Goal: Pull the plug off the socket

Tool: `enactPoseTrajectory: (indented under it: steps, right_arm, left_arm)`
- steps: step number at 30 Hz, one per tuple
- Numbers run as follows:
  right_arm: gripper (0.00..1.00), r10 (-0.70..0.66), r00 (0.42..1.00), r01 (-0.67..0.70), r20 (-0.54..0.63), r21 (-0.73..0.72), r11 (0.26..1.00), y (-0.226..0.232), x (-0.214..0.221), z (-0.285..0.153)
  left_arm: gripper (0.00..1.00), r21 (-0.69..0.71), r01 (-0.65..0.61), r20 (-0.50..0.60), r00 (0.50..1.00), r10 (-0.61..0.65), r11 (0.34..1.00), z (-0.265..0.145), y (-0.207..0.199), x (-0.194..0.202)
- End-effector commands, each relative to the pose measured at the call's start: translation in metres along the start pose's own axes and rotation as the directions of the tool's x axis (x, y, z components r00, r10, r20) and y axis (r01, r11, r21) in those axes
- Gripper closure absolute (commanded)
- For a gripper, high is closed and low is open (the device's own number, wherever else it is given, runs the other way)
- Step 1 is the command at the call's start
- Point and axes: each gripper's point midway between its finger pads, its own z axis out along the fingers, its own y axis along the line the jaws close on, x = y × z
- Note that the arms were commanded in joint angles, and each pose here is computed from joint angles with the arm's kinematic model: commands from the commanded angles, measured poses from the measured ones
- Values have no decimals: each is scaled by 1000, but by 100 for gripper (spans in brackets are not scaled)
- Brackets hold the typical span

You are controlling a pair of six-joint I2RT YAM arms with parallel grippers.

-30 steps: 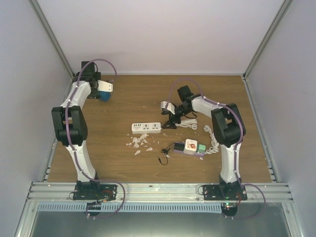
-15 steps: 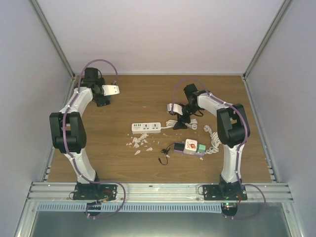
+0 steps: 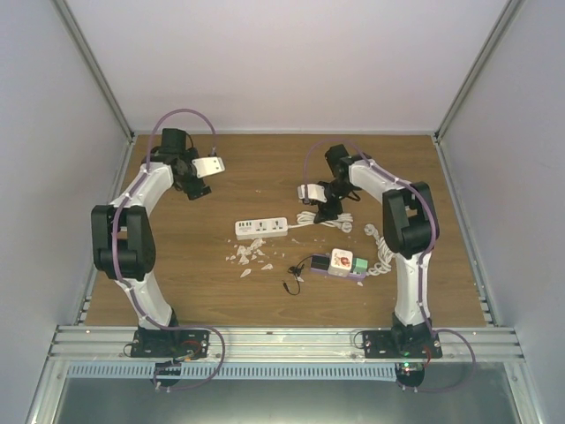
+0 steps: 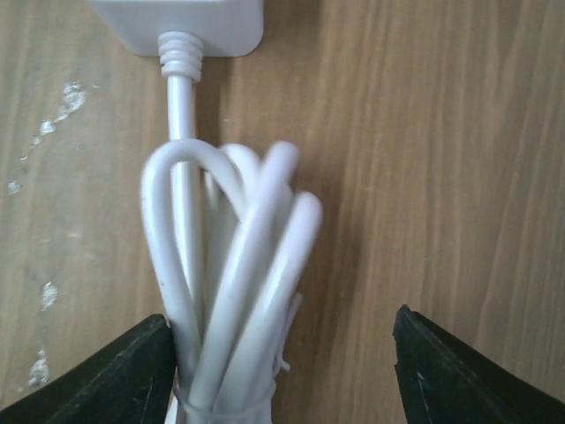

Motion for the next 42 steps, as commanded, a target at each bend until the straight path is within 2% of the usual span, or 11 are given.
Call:
enactPoseTrajectory:
  steps: [1,4,7,12,19,25,42]
  right_arm:
    - [38,-16,999,15,-34,-26,1000,-11,7,9]
    - [49,-33,998,31,-53,-31,999,-18,11,13]
    - [55,-58,996,56,-71,-22,998,-26,15,16]
    - [59,-87,992,86,-91,-6,996,-42,21,18]
    - [64,-100,983,107,-155,35,994,-74,59,14]
    - [66,-80,977,94,-197,63,994,-93,95,2]
    - [65,42,970,-16,-238,109,994,-89,192,-47]
  left_arm:
    - [1,-10,12,91,996,-11,1000,-5,-6,-35]
    - [1,-4,-4,100,995,5,1000,0,-11,-46]
    - [1,3,-11,113,994,10,1000,2,-13,-56]
    - [1,21,5,135,991,-8,1000,5,-15,-68]
    - [1,55,0,136,991,-7,999,16,-20,-79]
    - [1,70,-15,138,990,6,997,25,-24,-89]
    - [1,98,-100,148,985,85,990,41,-22,-116]
